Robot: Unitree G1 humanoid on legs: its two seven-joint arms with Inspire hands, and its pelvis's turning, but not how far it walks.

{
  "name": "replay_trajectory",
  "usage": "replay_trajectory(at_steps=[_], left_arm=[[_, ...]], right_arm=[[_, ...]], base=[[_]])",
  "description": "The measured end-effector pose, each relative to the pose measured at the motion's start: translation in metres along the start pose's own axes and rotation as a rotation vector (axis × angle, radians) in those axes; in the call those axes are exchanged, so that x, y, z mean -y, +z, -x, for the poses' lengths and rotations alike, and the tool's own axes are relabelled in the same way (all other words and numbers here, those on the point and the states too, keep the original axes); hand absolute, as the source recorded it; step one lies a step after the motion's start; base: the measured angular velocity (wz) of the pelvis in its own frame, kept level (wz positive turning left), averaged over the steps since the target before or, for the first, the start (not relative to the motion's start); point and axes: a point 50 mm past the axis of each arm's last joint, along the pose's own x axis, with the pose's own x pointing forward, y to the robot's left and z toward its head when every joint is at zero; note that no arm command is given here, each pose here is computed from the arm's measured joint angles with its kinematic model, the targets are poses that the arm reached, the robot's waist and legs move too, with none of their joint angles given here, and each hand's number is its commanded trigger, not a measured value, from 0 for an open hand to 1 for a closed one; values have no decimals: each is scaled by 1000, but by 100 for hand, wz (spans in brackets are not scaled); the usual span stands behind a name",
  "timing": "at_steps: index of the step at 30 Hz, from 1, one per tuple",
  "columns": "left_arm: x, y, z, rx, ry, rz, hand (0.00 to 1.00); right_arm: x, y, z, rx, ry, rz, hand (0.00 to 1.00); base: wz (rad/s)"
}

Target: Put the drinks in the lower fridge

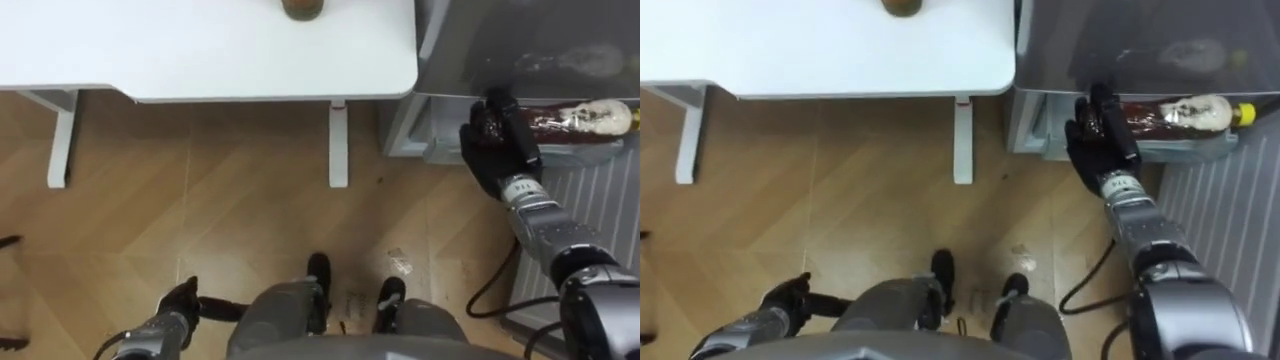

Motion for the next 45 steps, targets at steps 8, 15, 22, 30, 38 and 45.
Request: replay_trajectory(at_steps=[8, 15, 22, 30, 38, 45], left_arm=[[1, 5, 0, 27, -4, -25, 0], [2, 16, 0, 88, -13, -40, 0], [-1, 16, 0, 88, -7, -46, 0], [-1, 16, 1, 109, -12, 17, 0], [-3, 16, 2, 127, -32, 14, 0], [-8, 5, 3, 102, -38, 11, 0]], right_arm=[[-12, 10, -8, 27, -19, 0, 100], [-21, 17, -12, 32, -35, 43, 100], [-25, 25, -14, 39, -61, 83, 100], [-32, 29, -16, 44, -58, 102, 100], [-39, 31, -19, 64, -38, 121, 100], [-40, 27, -20, 60, -14, 131, 100]], base=[[1], [1], [1], [-2], [0], [-1]])
